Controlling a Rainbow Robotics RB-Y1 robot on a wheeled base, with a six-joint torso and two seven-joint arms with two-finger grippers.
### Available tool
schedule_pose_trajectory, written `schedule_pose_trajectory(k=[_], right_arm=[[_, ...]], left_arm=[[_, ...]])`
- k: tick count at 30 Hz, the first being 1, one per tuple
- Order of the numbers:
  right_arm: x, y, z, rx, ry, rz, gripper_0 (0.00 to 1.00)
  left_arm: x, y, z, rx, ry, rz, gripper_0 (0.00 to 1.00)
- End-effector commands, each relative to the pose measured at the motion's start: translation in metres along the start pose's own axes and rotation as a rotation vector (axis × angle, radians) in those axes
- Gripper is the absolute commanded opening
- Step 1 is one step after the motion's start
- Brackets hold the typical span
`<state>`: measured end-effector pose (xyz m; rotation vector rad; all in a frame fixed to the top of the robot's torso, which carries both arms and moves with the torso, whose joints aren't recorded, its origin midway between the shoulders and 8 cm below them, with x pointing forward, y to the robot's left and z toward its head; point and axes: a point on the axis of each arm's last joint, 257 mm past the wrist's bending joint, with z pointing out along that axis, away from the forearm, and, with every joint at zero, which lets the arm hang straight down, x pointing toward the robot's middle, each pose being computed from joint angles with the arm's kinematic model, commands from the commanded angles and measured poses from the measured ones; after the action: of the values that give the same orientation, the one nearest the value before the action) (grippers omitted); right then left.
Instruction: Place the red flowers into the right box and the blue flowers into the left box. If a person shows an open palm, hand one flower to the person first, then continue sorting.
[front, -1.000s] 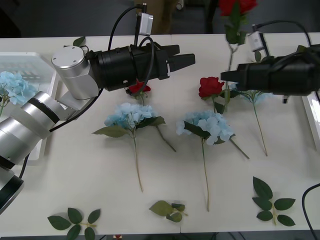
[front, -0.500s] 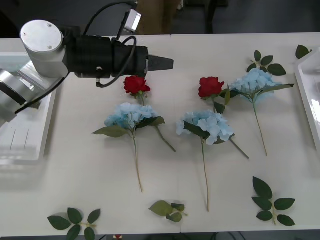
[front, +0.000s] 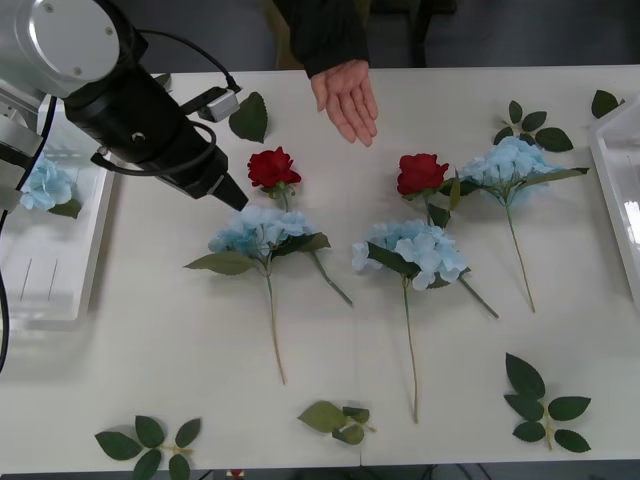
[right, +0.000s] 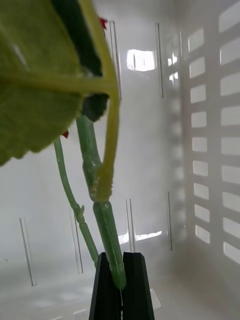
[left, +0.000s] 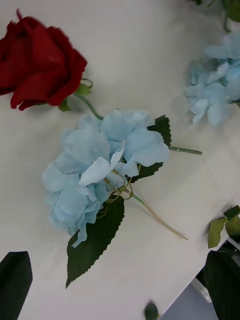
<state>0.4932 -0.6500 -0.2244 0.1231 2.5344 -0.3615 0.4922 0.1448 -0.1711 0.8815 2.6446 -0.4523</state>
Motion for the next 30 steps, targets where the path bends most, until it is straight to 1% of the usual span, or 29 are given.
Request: schedule_pose_trajectory(k=[1,4,5,7,8,11,12,14,19,21,24,28,30], right_arm=[[-0.025,-0.018,-0.016,0.039,-0.042,0.024,0.0],[-0.029,-0.016,-0.02,0.023,-0.048,0.03,0.0],[-0.029,-0.015,-0.02,0.019,-0.048,0.029,0.03],[-0.029,-0.01,-0.018,0.007,-0.05,0.041,0.3],[-0.03,-0.01,-0.019,0.006,-0.053,0.04,0.36],[-0.032,-0.005,-0.018,-0.005,-0.057,0.046,0.37],[-0.033,-0.005,-0.019,-0.008,-0.061,0.053,0.46],[-0.035,-0.005,-0.02,-0.016,-0.068,0.06,0.54],[-0.043,0.026,-0.039,-0.166,-0.066,0.124,0.54],[-0.048,0.053,-0.055,-0.259,-0.052,0.128,0.55],[-0.056,0.085,-0.073,-0.338,-0.027,0.145,0.54],[-0.064,0.13,-0.083,-0.38,-0.022,0.123,0.55],[-0.065,0.158,-0.081,-0.379,-0.054,0.106,0.54]], left_arm=[[-0.013,-0.01,0.003,-0.083,0.012,-0.195,1.0],[-0.003,-0.001,0.013,-0.154,0.046,-0.288,1.0],[-0.001,0.0,0.014,-0.166,0.052,-0.31,1.0],[0.007,0.005,0.016,-0.211,0.074,-0.382,1.0],[0.012,0.009,0.014,-0.237,0.086,-0.421,1.0],[0.022,0.012,0.006,-0.294,0.108,-0.48,1.0],[0.026,0.013,0.003,-0.316,0.117,-0.499,1.0],[0.031,0.013,-0.001,-0.336,0.128,-0.53,1.0],[0.027,0.006,-0.006,-0.344,0.099,-0.567,1.0],[0.027,0.003,-0.005,-0.334,0.101,-0.564,1.0],[0.027,0.003,-0.005,-0.336,0.099,-0.56,1.0],[0.027,0.003,-0.005,-0.337,0.098,-0.559,1.0],[0.027,0.003,-0.006,-0.337,0.097,-0.558,1.0]])
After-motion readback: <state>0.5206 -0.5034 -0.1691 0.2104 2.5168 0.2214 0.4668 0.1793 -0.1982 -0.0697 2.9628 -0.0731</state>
